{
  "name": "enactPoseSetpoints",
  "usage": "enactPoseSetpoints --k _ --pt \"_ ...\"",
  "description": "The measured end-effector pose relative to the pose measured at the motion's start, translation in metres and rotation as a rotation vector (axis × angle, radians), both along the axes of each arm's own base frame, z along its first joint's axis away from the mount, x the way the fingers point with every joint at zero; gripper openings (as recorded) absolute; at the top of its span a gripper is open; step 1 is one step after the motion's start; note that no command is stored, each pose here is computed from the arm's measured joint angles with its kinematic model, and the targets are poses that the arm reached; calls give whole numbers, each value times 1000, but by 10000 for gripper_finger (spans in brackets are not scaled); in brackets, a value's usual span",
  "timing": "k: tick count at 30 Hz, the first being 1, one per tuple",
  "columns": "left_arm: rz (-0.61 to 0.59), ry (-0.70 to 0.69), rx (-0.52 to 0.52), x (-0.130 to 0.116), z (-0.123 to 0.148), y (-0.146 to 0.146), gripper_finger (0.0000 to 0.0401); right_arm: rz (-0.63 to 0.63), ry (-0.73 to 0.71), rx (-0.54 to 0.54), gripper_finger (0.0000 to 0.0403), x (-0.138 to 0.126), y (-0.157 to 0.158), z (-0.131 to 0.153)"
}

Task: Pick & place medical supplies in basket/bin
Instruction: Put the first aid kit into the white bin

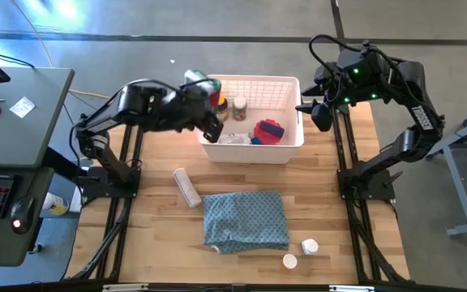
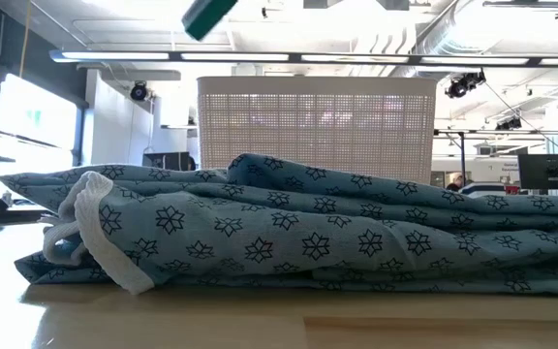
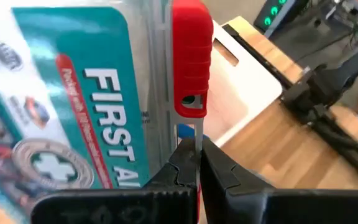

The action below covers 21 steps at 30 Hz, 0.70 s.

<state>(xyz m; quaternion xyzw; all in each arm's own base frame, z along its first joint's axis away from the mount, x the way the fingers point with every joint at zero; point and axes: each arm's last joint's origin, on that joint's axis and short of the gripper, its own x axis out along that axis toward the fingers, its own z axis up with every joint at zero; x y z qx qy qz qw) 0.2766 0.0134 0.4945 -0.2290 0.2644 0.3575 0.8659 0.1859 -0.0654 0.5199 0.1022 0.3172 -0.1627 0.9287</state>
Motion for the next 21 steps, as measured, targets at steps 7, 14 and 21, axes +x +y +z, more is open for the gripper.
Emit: enactPoseSetpoints --k 7,14,21 --pt "-137 86 121 10 -1 34 35 -64 -4 -35 232 0 -2 1" --pt "-286 170 167 20 -9 73 35 -172 0 -71 232 -1 -5 2" --pt "-447 293 160 40 -36 110 35 -258 -29 -92 232 0 -8 4"
